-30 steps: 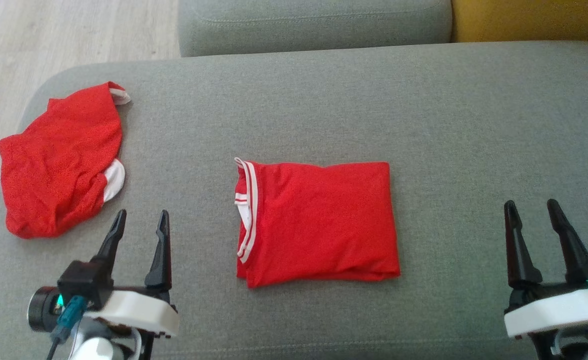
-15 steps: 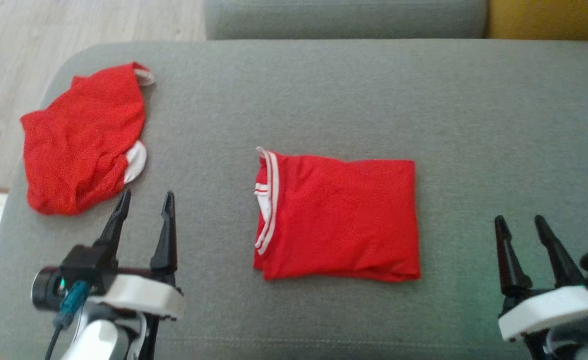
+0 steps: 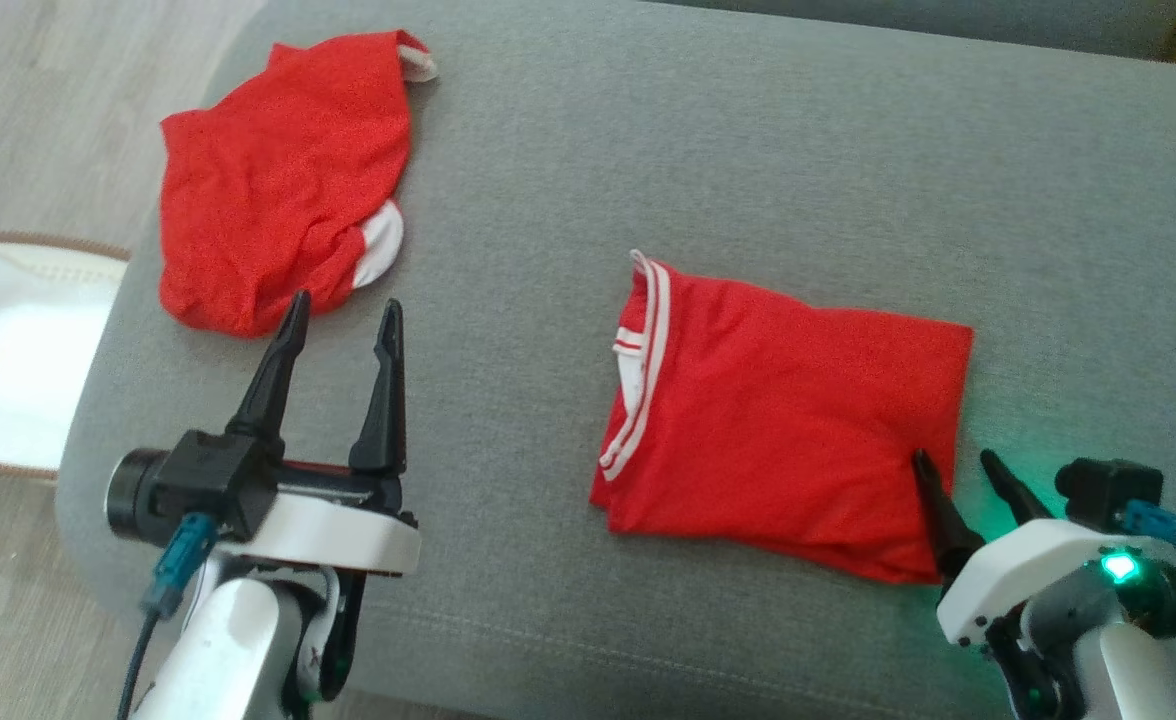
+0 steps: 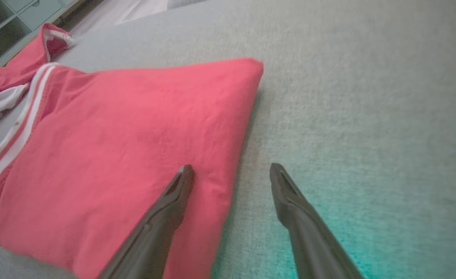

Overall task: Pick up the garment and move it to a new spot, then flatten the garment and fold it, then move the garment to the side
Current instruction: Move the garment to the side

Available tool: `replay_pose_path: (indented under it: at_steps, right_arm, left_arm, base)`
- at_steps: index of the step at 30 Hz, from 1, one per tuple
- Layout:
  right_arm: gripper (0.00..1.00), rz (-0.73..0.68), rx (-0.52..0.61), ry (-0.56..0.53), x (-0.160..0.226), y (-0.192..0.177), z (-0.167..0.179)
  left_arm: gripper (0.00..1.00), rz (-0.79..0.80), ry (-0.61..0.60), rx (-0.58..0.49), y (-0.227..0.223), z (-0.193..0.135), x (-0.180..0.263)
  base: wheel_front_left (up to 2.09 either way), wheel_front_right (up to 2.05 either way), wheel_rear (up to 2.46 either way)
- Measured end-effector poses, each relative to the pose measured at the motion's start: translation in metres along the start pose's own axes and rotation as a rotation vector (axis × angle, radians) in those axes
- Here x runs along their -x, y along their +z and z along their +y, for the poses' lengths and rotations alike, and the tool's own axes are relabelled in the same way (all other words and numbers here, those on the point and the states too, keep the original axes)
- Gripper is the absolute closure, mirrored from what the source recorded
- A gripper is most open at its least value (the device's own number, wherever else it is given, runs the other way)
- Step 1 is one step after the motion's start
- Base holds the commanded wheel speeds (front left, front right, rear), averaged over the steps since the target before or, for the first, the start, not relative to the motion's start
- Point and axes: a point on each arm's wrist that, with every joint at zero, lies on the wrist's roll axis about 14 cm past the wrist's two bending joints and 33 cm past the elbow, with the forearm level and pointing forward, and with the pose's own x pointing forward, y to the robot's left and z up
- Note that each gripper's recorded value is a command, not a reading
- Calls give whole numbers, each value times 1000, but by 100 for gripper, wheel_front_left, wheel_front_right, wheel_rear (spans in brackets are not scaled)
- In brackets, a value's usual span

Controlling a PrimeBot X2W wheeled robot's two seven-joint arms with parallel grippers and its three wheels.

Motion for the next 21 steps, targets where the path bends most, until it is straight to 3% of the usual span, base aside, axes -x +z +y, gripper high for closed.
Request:
replay_pose_path:
  at_steps: [4, 5, 6, 7, 14, 21]
  right_arm:
    - [0, 54, -18, 18, -10, -13, 6]
    - [11, 59, -22, 22, -12, -13, 7]
    - [51, 58, -26, 27, -14, -12, 9]
    - [100, 62, -32, 32, -15, -11, 10]
    - [100, 55, -9, 58, -14, -8, 15]
    - [100, -19, 45, 62, 2, 14, 11]
  left_arm:
    - [0, -8, 21, -12, 2, 8, 1]
    - [0, -11, 23, -14, 3, 9, 2]
    - [0, -15, 26, -15, 4, 9, 1]
    - [0, -19, 27, -14, 5, 10, 1]
    - [0, -29, 13, -20, 6, 8, -4]
    - [0, -31, -62, -5, 1, -13, -16]
  base:
    - [0, 0, 0]
    - [0, 0, 0]
    - [0, 0, 0]
    - [0, 0, 0]
    - [0, 0, 0]
    - [0, 0, 0]
